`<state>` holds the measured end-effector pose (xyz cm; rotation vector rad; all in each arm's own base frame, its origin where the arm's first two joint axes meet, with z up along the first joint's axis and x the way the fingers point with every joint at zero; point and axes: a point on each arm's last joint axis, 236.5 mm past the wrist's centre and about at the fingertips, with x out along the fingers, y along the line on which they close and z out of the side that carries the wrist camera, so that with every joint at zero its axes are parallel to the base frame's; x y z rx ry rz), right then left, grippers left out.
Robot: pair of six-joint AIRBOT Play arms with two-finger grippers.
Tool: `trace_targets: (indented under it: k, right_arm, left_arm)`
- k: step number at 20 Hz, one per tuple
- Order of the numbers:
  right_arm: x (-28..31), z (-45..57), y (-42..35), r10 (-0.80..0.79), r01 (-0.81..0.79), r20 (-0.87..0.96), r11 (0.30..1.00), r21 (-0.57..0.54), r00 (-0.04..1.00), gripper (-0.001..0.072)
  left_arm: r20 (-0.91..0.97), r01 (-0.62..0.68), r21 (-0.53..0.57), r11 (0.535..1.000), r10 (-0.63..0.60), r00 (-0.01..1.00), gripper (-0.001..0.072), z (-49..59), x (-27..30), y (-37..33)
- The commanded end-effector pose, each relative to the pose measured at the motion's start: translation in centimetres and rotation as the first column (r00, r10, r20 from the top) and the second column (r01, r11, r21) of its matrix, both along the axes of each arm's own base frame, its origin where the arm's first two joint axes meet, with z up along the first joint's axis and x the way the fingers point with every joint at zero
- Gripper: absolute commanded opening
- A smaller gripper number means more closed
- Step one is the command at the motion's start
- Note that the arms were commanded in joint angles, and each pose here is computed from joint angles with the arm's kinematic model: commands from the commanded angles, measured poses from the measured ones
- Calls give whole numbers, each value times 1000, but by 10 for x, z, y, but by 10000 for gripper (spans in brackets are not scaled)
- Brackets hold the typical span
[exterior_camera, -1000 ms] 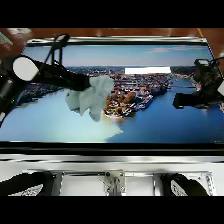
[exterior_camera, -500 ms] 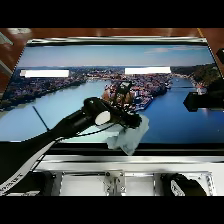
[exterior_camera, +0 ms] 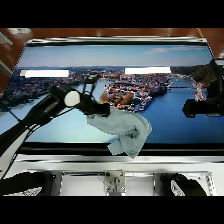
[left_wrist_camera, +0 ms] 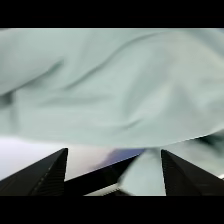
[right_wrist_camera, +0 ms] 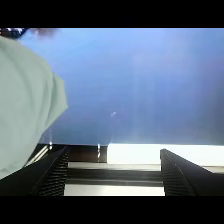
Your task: Fold the shirts.
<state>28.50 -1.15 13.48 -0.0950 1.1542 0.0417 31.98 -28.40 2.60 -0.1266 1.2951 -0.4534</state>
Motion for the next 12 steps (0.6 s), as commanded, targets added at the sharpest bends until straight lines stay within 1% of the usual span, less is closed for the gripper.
trace_targets:
  k: [1,2,3,5,6,9,10,12]
  right_arm:
    - [2,-29,1,9,-9,-26,1000,4,1000,685]
    - [9,-31,5,3,-3,0,1000,22,1000,686]
    - [15,-28,7,-13,11,31,999,40,999,685]
    - [28,-22,12,-33,27,87,997,75,996,685]
    - [31,-20,14,-34,25,102,996,83,994,683]
    - [32,-20,16,-32,22,107,995,94,994,682]
    - [32,-20,16,-32,22,107,995,94,994,682]
    - [31,-20,16,-32,22,103,995,94,994,682]
  left_arm:
    - [-118,-156,-5,988,155,981,709,-42,-17,65]
    - [-172,-225,-55,973,213,962,709,-56,-20,70]
    - [-220,-279,-127,952,248,944,710,-64,-19,69]
    - [-283,-359,-225,906,291,914,710,-75,-13,69]
    - [-296,-379,-239,894,305,905,710,-82,-8,73]
    - [-354,-425,-215,879,336,873,710,-110,-3,78]
    - [-374,-430,-227,874,330,867,709,-117,-3,73]
    - [-404,-467,-276,840,340,849,710,-126,6,62]
